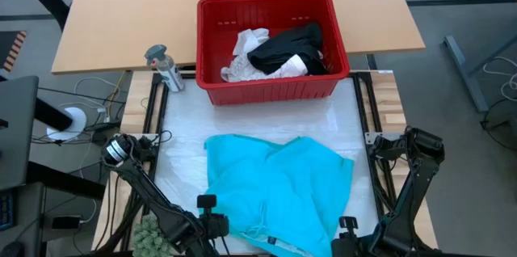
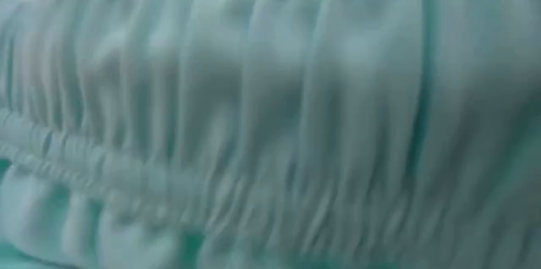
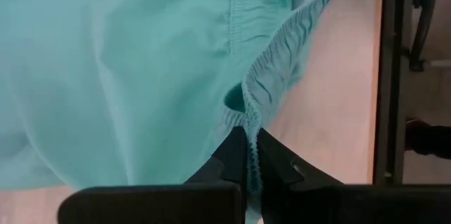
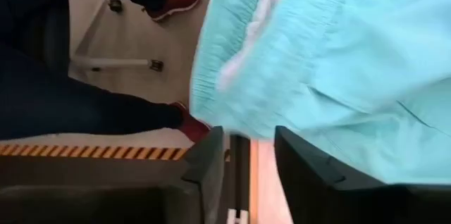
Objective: Fold laundry
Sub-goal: Fold the light blue shorts
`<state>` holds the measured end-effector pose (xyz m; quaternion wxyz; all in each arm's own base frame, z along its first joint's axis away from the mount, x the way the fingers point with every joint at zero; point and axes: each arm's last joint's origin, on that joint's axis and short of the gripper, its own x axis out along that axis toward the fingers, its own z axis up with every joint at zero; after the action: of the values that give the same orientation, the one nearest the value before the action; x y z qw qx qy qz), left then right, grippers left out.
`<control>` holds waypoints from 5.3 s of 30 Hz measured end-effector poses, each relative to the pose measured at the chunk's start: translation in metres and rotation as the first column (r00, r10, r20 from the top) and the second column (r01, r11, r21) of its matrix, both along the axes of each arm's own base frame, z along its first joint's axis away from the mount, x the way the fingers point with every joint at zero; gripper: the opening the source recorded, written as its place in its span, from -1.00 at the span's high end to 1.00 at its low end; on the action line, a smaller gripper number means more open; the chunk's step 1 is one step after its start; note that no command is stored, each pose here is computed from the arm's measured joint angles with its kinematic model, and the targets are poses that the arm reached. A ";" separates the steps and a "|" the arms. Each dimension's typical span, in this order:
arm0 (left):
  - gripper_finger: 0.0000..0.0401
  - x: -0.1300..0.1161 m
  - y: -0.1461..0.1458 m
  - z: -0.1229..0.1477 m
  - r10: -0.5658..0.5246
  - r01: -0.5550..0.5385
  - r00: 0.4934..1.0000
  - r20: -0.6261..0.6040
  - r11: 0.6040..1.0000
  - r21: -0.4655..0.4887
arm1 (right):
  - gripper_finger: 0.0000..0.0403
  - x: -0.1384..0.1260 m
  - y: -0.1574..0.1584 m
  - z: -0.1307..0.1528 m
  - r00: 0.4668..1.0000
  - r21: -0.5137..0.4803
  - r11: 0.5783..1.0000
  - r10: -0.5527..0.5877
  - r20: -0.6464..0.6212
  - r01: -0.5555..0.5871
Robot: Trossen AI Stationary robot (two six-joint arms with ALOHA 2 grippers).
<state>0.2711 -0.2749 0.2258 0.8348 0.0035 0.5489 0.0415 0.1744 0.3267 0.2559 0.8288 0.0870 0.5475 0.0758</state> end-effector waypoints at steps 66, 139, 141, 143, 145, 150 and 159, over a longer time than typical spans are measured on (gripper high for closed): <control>0.98 0.023 0.042 -0.025 0.063 -0.068 0.997 0.051 0.993 0.101 | 0.91 0.085 -0.051 -0.049 0.996 -0.356 0.932 0.052 -0.066 -0.072; 0.18 0.035 0.086 -0.025 -0.250 0.212 0.962 0.111 0.937 0.277 | -0.06 0.157 -0.162 -0.078 1.000 -0.517 0.856 -0.002 -0.016 -0.006; 0.18 0.034 0.086 -0.025 -0.251 0.212 0.962 0.110 0.937 0.278 | -0.06 0.157 -0.163 -0.078 1.000 -0.517 0.856 0.002 -0.016 -0.010; 0.18 0.031 0.087 -0.026 -0.259 0.227 0.963 0.075 0.930 0.290 | -0.06 0.160 -0.164 -0.081 1.000 -0.518 0.855 -0.003 -0.018 -0.007; 0.18 0.029 0.088 -0.030 -0.260 0.238 0.965 0.035 0.923 0.303 | -0.06 0.160 -0.165 -0.084 0.999 -0.527 0.850 -0.005 -0.031 -0.012; 0.18 0.031 0.086 -0.037 -0.261 0.249 0.965 0.004 0.924 0.290 | -0.06 0.161 -0.164 -0.092 0.999 -0.539 0.842 -0.007 -0.049 -0.021; 0.21 0.028 0.091 -0.057 -0.192 0.227 0.970 -0.148 0.931 0.287 | 0.08 0.161 -0.169 -0.094 0.997 -0.566 0.824 -0.059 -0.046 0.023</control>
<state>0.2995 -0.1836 0.1690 0.7905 0.1919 0.5806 0.0352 0.3352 0.1582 0.1624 0.8015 -0.1483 0.5687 -0.1101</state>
